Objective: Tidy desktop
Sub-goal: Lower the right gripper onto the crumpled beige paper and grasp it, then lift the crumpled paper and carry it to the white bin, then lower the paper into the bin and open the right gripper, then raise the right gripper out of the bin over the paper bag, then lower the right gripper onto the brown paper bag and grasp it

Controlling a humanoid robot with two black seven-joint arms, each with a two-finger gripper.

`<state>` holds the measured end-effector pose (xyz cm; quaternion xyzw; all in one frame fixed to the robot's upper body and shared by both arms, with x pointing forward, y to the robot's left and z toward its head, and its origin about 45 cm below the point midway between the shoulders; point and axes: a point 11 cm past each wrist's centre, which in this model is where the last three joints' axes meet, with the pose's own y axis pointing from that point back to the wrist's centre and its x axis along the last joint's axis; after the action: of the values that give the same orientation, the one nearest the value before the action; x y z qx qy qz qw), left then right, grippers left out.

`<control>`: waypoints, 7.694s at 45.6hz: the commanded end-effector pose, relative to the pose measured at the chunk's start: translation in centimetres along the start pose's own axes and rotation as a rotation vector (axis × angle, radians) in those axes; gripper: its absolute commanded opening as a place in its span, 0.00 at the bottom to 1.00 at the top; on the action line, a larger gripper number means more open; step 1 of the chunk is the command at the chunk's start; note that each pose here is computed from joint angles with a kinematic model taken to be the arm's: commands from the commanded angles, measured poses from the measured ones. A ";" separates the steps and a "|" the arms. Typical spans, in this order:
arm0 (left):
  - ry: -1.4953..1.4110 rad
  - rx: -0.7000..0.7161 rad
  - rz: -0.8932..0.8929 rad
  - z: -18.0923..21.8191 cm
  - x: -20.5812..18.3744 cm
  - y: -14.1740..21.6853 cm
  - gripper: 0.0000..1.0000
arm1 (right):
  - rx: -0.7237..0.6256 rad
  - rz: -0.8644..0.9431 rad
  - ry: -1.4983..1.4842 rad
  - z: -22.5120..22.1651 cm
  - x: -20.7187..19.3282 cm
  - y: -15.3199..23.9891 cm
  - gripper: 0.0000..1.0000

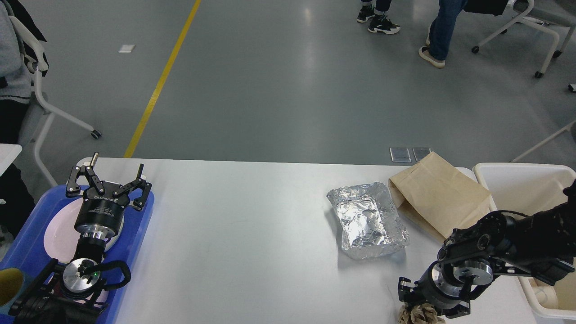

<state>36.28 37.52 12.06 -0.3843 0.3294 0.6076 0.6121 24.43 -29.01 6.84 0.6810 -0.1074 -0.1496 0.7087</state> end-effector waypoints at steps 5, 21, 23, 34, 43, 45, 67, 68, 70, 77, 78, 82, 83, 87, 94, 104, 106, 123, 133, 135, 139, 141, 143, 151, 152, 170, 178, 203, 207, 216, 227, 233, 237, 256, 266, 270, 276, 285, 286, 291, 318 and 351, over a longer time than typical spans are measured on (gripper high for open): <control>0.000 0.002 0.000 0.0 0.0 0.0 0.96 | 0.034 -0.090 0.033 0.0 2.0 4.5 0.00; 0.000 0.000 0.000 0.0 0.0 0.0 0.96 | 0.077 0.002 0.118 -1.1 6.2 19.4 0.00; 0.000 0.002 0.000 0.0 0.0 0.0 0.96 | 0.079 0.033 0.129 -1.3 6.1 21.2 0.00; 0.000 0.000 0.000 0.0 0.0 0.0 0.96 | 0.133 0.111 0.091 -1.9 4.1 27.1 0.00; 0.000 0.000 0.000 0.0 0.0 0.0 0.96 | 0.062 0.308 -0.021 -0.4 6.2 28.2 0.00; 0.000 0.000 0.000 0.0 0.0 0.0 0.96 | 0.046 0.359 -0.036 -0.2 6.7 28.3 0.00; 0.000 0.000 0.000 0.0 0.0 0.0 0.96 | -0.034 0.370 -0.005 1.5 7.0 26.1 0.00; 0.000 0.000 0.000 0.0 0.0 0.0 0.96 | -0.043 0.362 -0.011 1.8 7.0 25.7 0.00; 0.000 0.000 -0.001 0.0 0.0 0.0 0.96 | -0.062 0.344 -0.024 2.5 7.1 24.7 0.00; 0.000 0.000 0.000 0.0 0.0 0.0 0.96 | -0.110 0.346 -0.115 5.7 9.5 21.7 0.00; 0.000 0.000 0.000 0.0 0.0 0.0 0.96 | -0.116 0.346 -0.132 6.4 9.9 21.3 0.00; 0.000 0.000 0.000 0.0 0.0 0.0 0.96 | -0.140 0.361 -0.213 9.8 11.5 19.6 0.00; -0.001 0.001 0.000 0.0 0.0 0.0 0.96 | -0.151 0.367 -0.232 10.8 11.9 19.1 0.00; 0.000 0.000 0.000 0.0 0.0 0.0 0.96 | -0.196 0.401 -0.294 14.2 13.7 16.9 0.00; 0.000 0.000 0.000 0.0 0.0 0.0 0.96 | -0.259 0.446 -0.352 18.4 15.5 11.8 0.00; 0.000 0.000 0.001 0.0 0.0 0.0 0.96 | -0.380 0.666 -0.418 23.7 14.7 3.3 0.00; 0.000 0.000 0.002 0.0 0.1 0.0 0.96 | -0.386 0.705 -0.424 23.7 14.2 1.8 0.00; 0.000 0.000 0.000 0.0 0.0 0.0 0.96 | -0.417 0.836 -0.374 22.6 11.5 -3.7 0.00; 0.000 0.000 0.000 0.0 0.0 0.0 0.96 | -0.422 0.841 -0.378 22.9 11.3 -3.8 0.00; 0.000 0.000 0.002 0.0 0.1 0.0 0.96 | -0.424 0.846 -0.376 23.0 11.5 -3.6 0.00; 0.000 0.000 0.002 0.0 0.1 0.0 0.96 | -0.429 0.875 -0.372 23.1 11.7 -3.3 0.49; 0.000 0.000 0.000 0.0 0.0 0.0 0.96 | -0.432 0.901 -0.374 23.1 11.8 -3.1 0.63; 0.000 0.000 0.002 0.0 0.1 0.0 0.96 | -0.434 0.930 -0.377 23.2 12.0 -2.9 0.87; 0.000 0.000 -0.001 0.0 0.0 0.0 0.96 | -0.428 0.932 -0.375 22.8 11.9 -3.1 1.00; 0.000 0.000 0.000 0.0 0.0 0.0 0.96 | -0.426 0.931 -0.375 22.7 12.0 -3.1 1.00; 0.000 0.000 0.000 0.0 0.0 0.0 0.96 | -0.404 0.940 -0.391 22.5 13.4 -1.7 1.00; 0.000 0.000 0.001 0.0 0.0 0.0 0.96 | -0.378 0.896 -0.424 22.8 15.4 0.9 1.00; 0.000 0.000 0.000 0.0 0.0 0.0 0.96 | -0.094 0.562 -0.197 7.5 21.7 18.3 1.00; 0.000 0.000 0.000 0.0 0.0 0.0 0.96 | -0.070 0.527 -0.102 3.7 21.4 21.9 1.00; 0.000 0.001 -0.001 0.0 0.0 0.0 0.96 | 0.004 0.400 0.066 -2.2 17.4 30.0 1.00; 0.000 0.000 0.000 0.0 0.0 0.0 0.96 | 0.023 0.208 0.225 -4.6 9.8 33.7 1.00; 0.000 0.000 -0.001 0.0 0.0 0.0 0.96 | 0.016 0.103 0.311 -5.3 5.6 34.3 1.00; 0.000 0.000 0.000 0.0 0.0 0.0 0.96 | 0.017 0.092 0.322 -5.5 4.9 34.2 1.00; 0.000 0.000 0.000 0.0 0.0 0.0 0.96 | 0.023 0.125 0.306 -5.9 5.2 33.7 1.00; 0.000 0.000 -0.001 0.0 0.0 0.0 0.96 | 0.085 0.153 0.282 -6.1 5.4 33.7 1.00; 0.000 0.000 0.000 0.0 0.0 0.0 0.96 | 0.102 0.159 0.280 -6.2 5.1 34.1 1.00; 0.000 0.000 -0.001 0.0 0.0 0.0 0.96 | 0.117 0.177 0.283 -6.3 5.0 35.0 1.00; 0.000 0.000 0.002 0.0 0.1 0.0 0.96 | 0.084 0.193 0.290 -5.2 6.3 34.3 1.00; -0.001 0.001 -0.001 0.0 0.0 0.0 0.96 | 0.080 0.196 0.287 -5.0 6.7 34.1 1.00; 0.000 0.000 -0.001 0.0 0.0 0.0 0.96 | 0.081 0.214 0.244 -3.4 9.5 32.8 1.00; 0.000 0.000 0.000 0.0 0.0 0.0 0.96 | 0.010 0.378 -0.017 5.9 21.8 15.5 1.00; 0.000 0.000 0.002 0.0 0.1 0.0 0.96 | 0.064 0.502 -0.228 9.3 18.8 4.1 1.00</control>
<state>36.29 37.52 12.07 -0.3844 0.3292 0.6075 0.6122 39.51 -44.28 11.34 0.6282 -0.3371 -0.0232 0.7008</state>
